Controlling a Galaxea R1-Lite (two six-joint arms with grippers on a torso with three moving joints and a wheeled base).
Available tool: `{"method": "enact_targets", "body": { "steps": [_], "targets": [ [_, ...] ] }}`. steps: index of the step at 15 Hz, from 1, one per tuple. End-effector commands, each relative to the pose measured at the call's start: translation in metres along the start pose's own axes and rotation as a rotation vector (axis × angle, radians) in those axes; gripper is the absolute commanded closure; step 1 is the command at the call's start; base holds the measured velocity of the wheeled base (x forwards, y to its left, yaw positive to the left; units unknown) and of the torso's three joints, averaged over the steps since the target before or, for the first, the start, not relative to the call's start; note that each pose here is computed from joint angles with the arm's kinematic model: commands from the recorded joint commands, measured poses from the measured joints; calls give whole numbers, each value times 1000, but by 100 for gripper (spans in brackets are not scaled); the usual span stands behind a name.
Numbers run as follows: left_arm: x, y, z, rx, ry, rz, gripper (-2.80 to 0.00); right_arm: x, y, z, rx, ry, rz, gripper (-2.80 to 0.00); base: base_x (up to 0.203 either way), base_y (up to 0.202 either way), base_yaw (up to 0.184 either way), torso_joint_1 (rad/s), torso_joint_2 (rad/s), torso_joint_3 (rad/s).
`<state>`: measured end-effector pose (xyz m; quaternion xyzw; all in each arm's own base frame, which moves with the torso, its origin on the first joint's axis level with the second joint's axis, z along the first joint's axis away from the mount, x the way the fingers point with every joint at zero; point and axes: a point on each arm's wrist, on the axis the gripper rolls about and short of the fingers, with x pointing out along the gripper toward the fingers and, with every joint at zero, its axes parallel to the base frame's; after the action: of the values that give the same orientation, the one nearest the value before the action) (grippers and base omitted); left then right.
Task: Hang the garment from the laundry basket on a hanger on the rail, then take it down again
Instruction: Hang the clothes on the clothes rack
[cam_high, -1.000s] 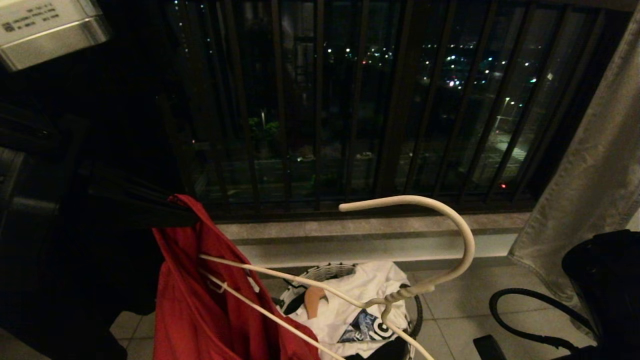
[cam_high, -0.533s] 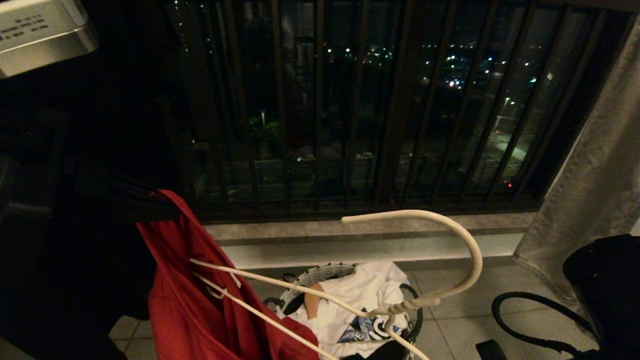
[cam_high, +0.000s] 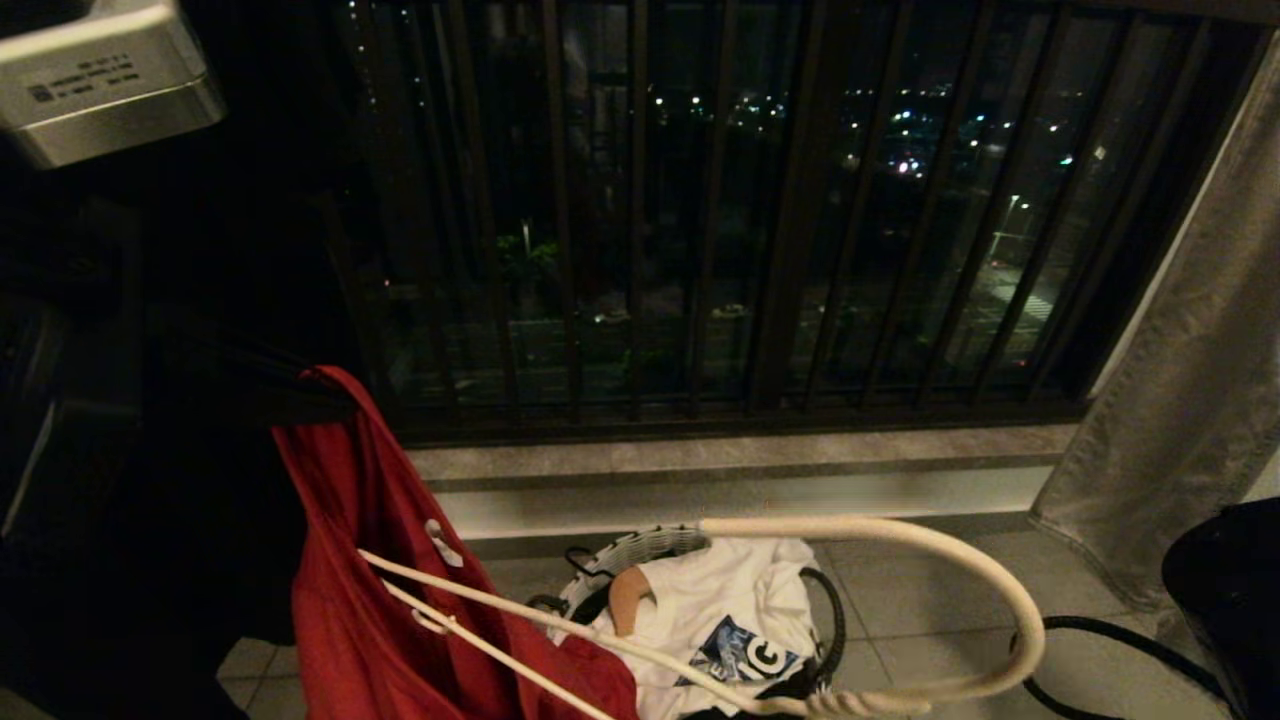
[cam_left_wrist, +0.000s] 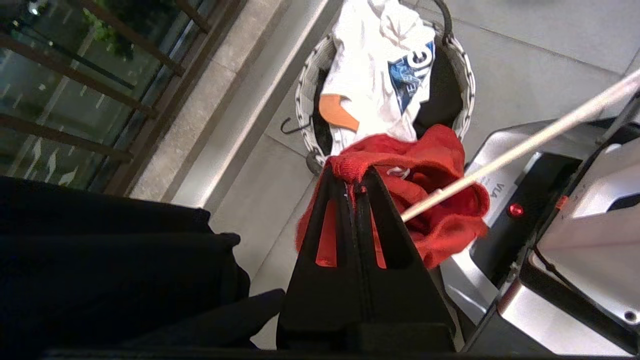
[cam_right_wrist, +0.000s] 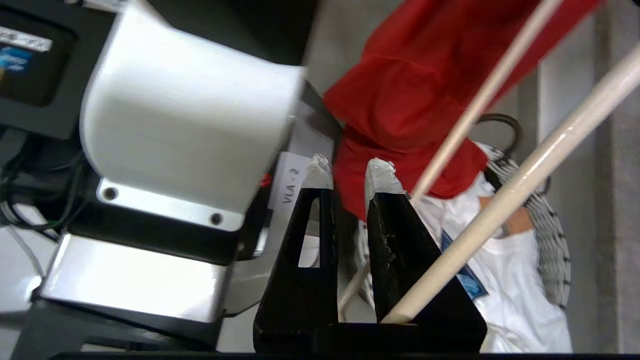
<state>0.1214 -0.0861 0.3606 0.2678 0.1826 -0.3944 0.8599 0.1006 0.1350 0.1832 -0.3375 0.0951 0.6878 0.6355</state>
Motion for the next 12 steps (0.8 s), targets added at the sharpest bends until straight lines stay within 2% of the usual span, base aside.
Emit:
{"method": "enact_targets", "body": {
  "steps": [1, 5, 9, 12],
  "targets": [
    [3, 2, 3, 3, 1, -3, 0, 2, 2, 1, -11, -4, 17, 0, 0, 0, 0, 0, 0, 0],
    [12, 5, 7, 5, 7, -13, 0, 2, 4, 3, -23, -12, 30, 0, 0, 0, 0, 0, 0, 0],
    [22, 7, 9, 60, 21, -21, 0, 3, 7, 5, -34, -18, 44, 0, 0, 0, 0, 0, 0, 0],
    [30, 10, 13, 98, -1, -12, 0, 4, 10, 5, -42, -20, 60, 0, 0, 0, 0, 0, 0, 0]
  ]
}}
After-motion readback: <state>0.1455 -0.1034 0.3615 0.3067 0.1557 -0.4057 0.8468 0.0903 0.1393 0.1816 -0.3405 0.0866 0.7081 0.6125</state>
